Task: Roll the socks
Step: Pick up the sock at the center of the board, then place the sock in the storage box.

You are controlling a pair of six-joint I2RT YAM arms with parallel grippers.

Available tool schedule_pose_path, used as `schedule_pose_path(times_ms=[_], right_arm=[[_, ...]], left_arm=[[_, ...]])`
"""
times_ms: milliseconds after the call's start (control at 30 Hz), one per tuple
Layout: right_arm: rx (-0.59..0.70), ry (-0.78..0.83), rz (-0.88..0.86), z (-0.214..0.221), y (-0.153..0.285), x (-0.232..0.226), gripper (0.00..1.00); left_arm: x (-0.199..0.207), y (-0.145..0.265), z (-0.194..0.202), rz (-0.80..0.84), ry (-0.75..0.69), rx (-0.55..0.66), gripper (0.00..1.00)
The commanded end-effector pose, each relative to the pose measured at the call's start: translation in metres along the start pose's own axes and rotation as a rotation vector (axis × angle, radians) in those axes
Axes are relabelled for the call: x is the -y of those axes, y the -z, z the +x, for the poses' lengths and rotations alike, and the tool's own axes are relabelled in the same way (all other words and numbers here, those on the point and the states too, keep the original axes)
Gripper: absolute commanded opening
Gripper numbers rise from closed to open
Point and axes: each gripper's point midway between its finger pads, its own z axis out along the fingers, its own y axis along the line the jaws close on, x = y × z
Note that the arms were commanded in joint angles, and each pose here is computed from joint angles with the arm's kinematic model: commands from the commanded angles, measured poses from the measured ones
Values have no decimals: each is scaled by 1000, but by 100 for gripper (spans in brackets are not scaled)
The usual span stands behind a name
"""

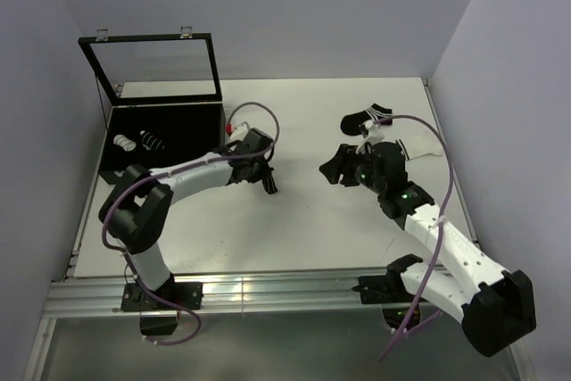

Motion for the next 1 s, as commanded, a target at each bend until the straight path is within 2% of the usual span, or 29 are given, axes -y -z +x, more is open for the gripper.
schedule_pose_path(times_ms=[0,300,533,600,767,967], right_arm=[[30,77,139,-23,25,14,64],[120,121,210,-48,64,13,80],[186,140,265,-66,81,15,86],[206,143,265,-70,83,14,91],[229,134,213,-78,80,3,100],[245,134,180,-86,73,-4,100]], left_arm=[[24,47,-64,74,20,128,0],[-18,100,-181,52,127,318,0],[-90,137,-269,-33,247,480,0],[-109,149,-290,-57,264,537,0],[-156,160,-322,-130,312,605,0],[-215,157,-339,-196,386,638,0]])
